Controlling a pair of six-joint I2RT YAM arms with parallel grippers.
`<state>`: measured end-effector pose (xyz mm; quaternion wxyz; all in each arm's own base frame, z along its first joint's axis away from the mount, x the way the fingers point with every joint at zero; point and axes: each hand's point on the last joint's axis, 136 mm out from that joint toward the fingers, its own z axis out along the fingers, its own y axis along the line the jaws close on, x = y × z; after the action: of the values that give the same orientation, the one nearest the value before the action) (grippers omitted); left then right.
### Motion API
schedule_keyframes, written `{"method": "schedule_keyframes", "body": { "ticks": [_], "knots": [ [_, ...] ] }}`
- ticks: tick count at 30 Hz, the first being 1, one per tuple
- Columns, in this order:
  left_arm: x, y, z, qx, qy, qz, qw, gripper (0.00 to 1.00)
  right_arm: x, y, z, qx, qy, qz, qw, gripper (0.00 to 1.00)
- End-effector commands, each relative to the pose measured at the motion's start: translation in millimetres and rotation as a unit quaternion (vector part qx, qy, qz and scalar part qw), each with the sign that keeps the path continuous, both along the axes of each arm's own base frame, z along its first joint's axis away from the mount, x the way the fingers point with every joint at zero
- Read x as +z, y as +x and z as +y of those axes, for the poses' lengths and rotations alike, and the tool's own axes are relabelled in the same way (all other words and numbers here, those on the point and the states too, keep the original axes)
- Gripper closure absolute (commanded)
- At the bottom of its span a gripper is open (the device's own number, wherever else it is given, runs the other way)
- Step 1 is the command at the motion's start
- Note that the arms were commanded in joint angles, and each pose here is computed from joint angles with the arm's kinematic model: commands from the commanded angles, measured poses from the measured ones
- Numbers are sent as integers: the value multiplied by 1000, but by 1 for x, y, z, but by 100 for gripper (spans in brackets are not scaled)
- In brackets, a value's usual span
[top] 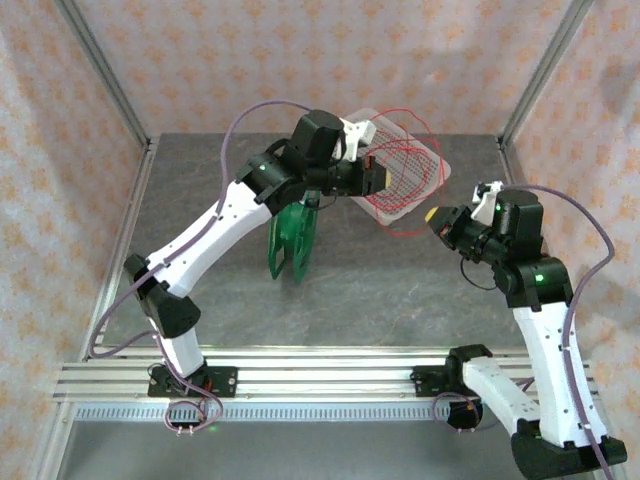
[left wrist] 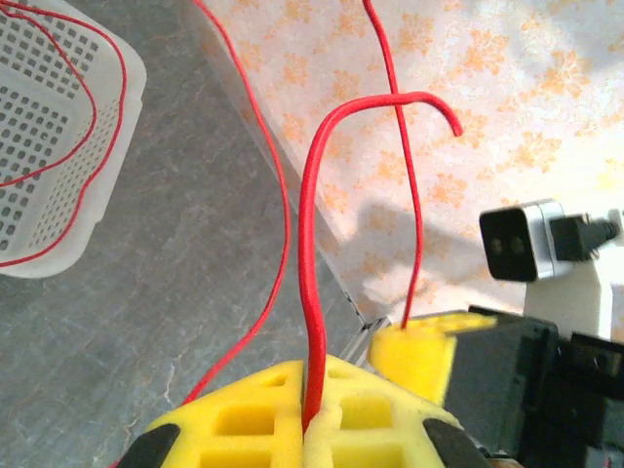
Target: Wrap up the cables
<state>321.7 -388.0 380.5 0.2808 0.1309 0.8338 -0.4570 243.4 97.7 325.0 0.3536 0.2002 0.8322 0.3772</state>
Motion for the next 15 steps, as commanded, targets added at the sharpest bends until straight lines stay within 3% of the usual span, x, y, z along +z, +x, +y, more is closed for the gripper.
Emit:
{"method": "schedule_keyframes", "body": {
  "ticks": [1,8,15],
  "knots": [
    [-9,-7,12,29,24,-13,999,100,5,10,-15,-54,-1,-11,998,100],
    [-19,-19,54,121,20,-67,990,100,-9,21,-10,-54,19,7,998,100],
    [-10,-26,109,227,-34,-140,963,100,-41,18,11,-24,27,43,998,100]
  ]
}}
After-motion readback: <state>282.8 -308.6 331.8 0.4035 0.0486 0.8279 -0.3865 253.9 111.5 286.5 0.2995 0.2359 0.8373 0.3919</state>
